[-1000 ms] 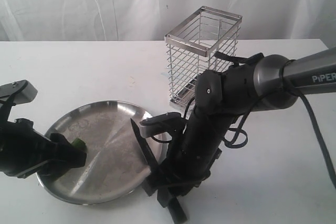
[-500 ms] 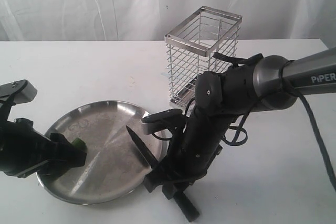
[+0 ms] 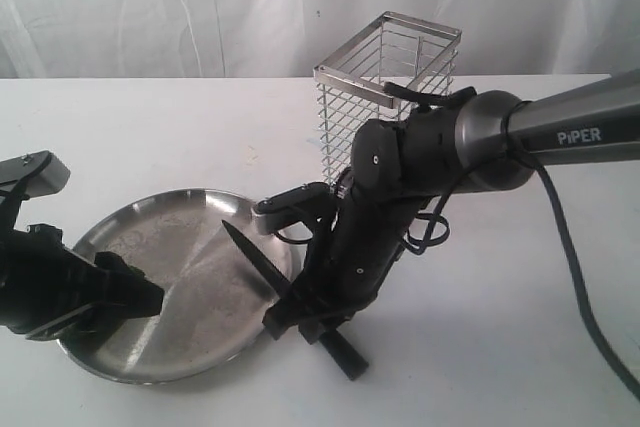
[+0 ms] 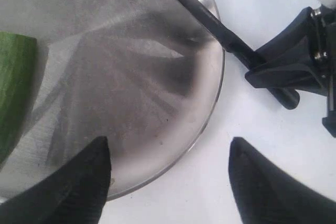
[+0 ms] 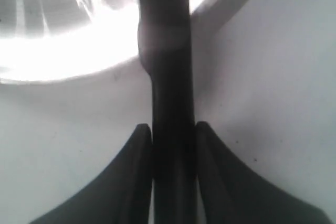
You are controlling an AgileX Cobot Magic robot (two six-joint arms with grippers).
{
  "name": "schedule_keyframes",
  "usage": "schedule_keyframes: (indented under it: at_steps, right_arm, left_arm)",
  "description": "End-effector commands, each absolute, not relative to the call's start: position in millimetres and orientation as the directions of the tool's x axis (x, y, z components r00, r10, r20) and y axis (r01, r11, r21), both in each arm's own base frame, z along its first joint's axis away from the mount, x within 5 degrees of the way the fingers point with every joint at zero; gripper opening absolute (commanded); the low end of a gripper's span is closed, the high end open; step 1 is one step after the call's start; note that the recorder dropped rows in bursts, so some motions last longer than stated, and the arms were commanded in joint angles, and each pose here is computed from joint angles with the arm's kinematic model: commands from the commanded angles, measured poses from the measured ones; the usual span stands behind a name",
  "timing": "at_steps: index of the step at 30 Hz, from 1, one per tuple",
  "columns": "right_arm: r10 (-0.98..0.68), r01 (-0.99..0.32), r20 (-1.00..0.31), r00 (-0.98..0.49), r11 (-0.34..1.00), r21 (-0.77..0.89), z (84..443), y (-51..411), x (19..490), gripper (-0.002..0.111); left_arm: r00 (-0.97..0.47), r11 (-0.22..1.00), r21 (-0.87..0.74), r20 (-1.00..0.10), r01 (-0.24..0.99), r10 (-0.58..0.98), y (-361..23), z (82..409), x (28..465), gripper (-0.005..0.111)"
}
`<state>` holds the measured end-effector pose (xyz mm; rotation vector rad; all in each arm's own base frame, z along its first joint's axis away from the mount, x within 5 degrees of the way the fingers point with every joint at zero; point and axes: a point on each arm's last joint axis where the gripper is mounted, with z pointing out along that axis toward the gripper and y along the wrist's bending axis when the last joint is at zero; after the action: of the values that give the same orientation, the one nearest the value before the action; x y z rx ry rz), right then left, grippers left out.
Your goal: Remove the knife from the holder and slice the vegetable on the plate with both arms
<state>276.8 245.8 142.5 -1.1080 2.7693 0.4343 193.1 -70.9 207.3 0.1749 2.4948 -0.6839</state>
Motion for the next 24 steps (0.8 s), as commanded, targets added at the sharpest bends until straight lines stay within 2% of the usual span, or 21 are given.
schedule_keyframes:
  at_steps: [1,17,24]
  right_arm:
    - [-0.67,-0.712,-0.244,-0.701,0.669,0.213,154,250,282,0.007]
    - [-0.657,-0.75,-0.386,-0.648,0.64,0.169,172,268,289,0.007]
    - [-0.675,-0.754,-0.35,-0.65,0.629,0.187,160,278,293,0.007]
  left_arm:
    - [-0.849,0.854,-0.453,-0.527,0.255,-0.026,-72,207,190,0.067]
    - [-0.847,0.856,-0.45,-0.53,0.253,-0.028,-72,207,191,0.067]
    - [-0.847,0.856,-0.45,-0.53,0.253,-0.028,-72,207,191,0.067]
